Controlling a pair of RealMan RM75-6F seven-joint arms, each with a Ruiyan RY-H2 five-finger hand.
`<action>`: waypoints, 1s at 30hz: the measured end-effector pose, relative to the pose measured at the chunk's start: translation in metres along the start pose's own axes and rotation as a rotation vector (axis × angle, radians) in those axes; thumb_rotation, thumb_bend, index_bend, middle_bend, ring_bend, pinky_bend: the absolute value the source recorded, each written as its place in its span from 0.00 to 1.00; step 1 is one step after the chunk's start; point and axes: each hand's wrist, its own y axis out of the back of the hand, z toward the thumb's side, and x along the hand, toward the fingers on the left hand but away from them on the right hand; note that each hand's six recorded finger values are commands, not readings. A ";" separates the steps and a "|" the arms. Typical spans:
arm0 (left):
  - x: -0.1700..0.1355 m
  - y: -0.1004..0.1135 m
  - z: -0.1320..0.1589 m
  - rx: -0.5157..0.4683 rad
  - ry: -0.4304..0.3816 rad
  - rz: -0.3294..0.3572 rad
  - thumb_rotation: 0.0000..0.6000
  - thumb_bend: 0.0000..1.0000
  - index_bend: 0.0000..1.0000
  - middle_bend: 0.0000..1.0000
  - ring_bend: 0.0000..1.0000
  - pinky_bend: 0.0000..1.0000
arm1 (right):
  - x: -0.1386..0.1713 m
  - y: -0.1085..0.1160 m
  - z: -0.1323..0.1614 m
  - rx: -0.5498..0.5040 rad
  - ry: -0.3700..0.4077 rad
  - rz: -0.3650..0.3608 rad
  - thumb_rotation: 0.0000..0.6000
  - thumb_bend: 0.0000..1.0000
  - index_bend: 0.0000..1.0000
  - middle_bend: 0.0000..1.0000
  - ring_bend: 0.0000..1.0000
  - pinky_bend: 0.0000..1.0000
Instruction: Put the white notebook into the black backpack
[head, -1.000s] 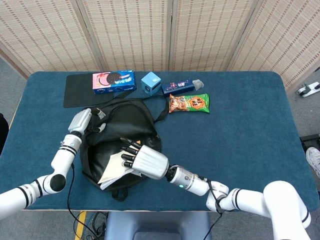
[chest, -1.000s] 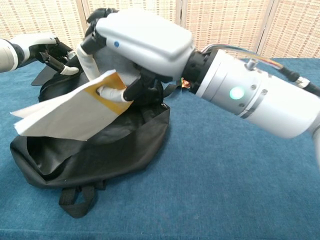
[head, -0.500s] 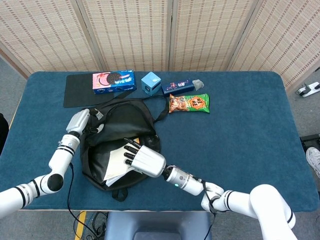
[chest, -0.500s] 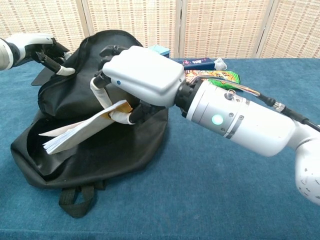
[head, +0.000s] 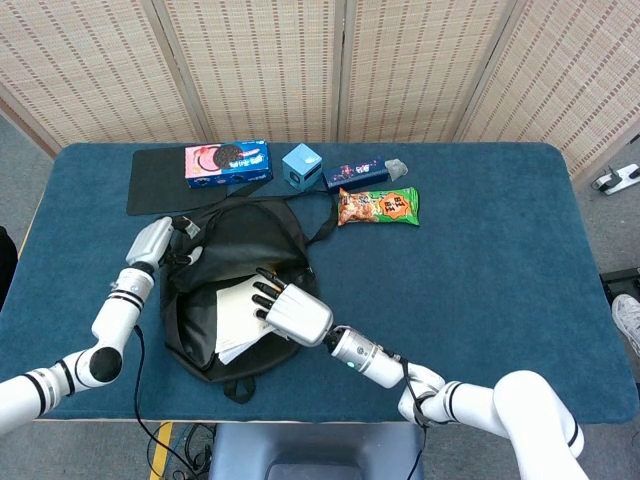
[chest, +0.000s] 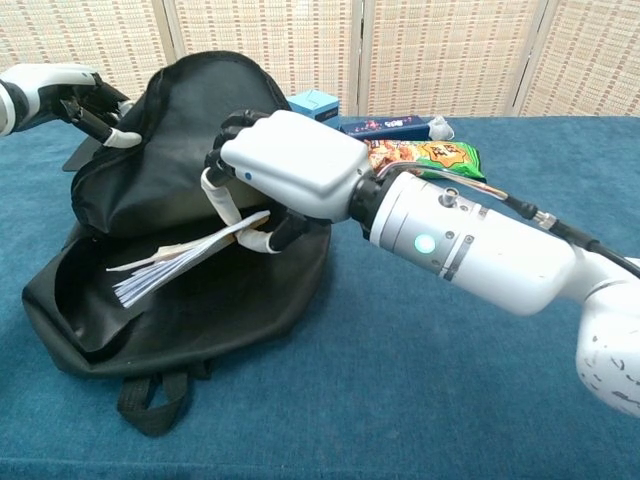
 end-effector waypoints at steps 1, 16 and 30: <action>0.000 0.000 -0.001 -0.003 0.001 0.002 1.00 0.47 0.77 0.35 0.30 0.07 | 0.001 -0.001 -0.002 -0.005 -0.005 0.001 1.00 0.47 0.74 0.37 0.20 0.08; -0.002 0.009 -0.007 -0.055 0.002 -0.005 1.00 0.47 0.77 0.35 0.30 0.07 | 0.006 -0.023 -0.031 -0.052 -0.057 0.047 1.00 0.43 0.77 0.43 0.20 0.08; -0.007 0.009 -0.006 -0.056 -0.014 -0.023 1.00 0.47 0.77 0.35 0.30 0.07 | -0.016 -0.038 -0.022 -0.025 -0.080 0.099 1.00 0.37 0.77 0.44 0.20 0.08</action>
